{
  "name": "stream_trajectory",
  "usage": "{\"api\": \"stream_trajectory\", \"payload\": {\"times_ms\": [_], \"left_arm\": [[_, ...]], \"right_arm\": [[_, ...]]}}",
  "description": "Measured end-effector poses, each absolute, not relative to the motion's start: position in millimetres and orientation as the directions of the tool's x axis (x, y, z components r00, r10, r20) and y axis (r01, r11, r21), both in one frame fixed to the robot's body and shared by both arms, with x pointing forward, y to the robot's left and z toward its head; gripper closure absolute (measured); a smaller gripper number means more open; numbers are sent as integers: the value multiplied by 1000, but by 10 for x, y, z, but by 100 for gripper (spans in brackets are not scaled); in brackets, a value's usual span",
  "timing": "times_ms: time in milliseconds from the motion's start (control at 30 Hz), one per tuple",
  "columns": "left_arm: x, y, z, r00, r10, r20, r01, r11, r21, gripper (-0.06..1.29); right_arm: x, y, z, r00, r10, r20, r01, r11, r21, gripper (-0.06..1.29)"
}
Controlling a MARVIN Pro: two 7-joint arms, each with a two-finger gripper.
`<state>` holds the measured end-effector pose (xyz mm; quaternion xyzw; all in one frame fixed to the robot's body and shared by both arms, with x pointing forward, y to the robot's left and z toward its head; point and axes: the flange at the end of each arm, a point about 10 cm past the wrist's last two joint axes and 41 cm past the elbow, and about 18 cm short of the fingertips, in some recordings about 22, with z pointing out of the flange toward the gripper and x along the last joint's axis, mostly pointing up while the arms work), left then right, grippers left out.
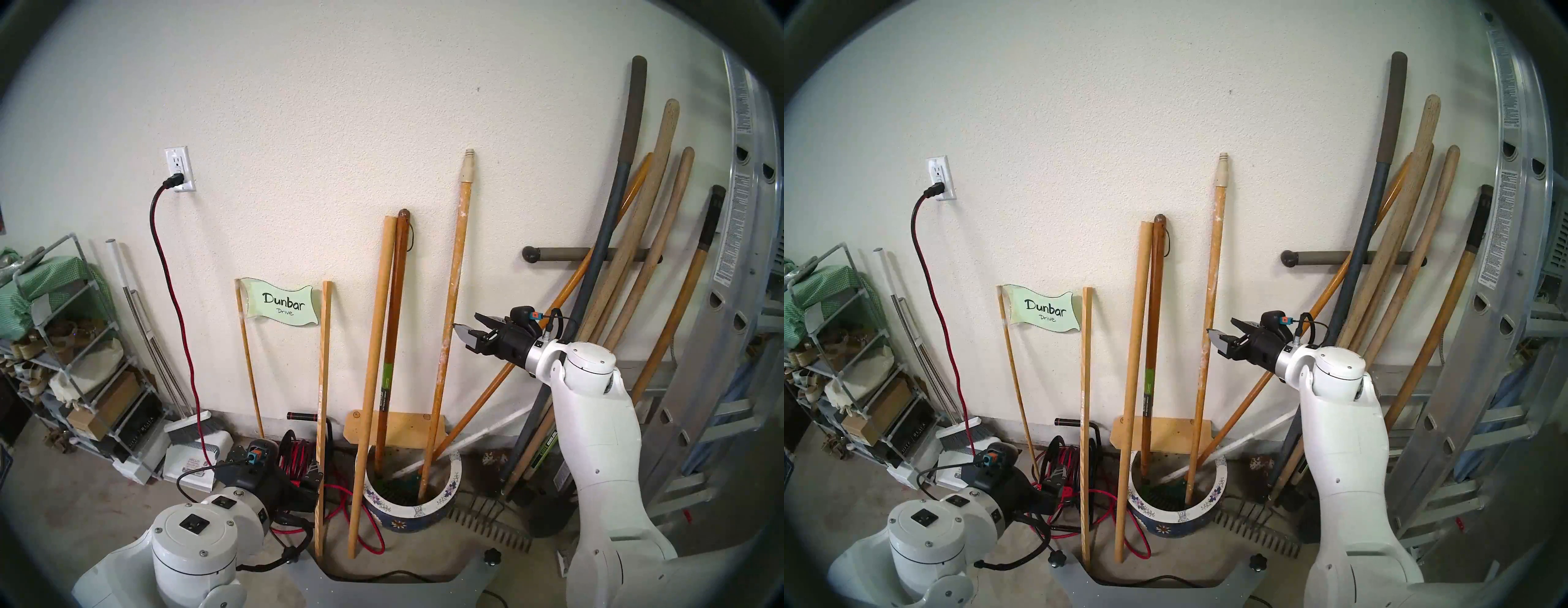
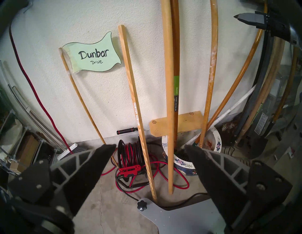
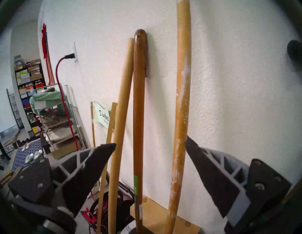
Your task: Put wooden sticks into the pot
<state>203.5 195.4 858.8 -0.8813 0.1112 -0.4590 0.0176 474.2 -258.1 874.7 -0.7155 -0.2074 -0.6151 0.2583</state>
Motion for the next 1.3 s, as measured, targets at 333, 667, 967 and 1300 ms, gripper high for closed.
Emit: {"api": "stream_trajectory", "payload": {"times_ms": [333,667,967,1300], "left_arm": [[2036,1929,8532,546,-201,813,-183,-976,-118,4],[2269,1807,8349,523,-162,837,-205,-977,-61,4],[2507,1682,8242,495,-134,858,-223,-974,-23,4],[2799,1576,8036,490,-120,864,-230,-973,-5,3]], "right_arm": [[4404,-2628,8776,103,-38,994,605,-790,-93,3],[4141,-2526,8530,143,-57,988,603,-786,-133,3],[4009,-2579,8495,137,-66,988,566,-814,-133,3],[3917,-2616,8505,122,-72,990,532,-837,-127,3]]}}
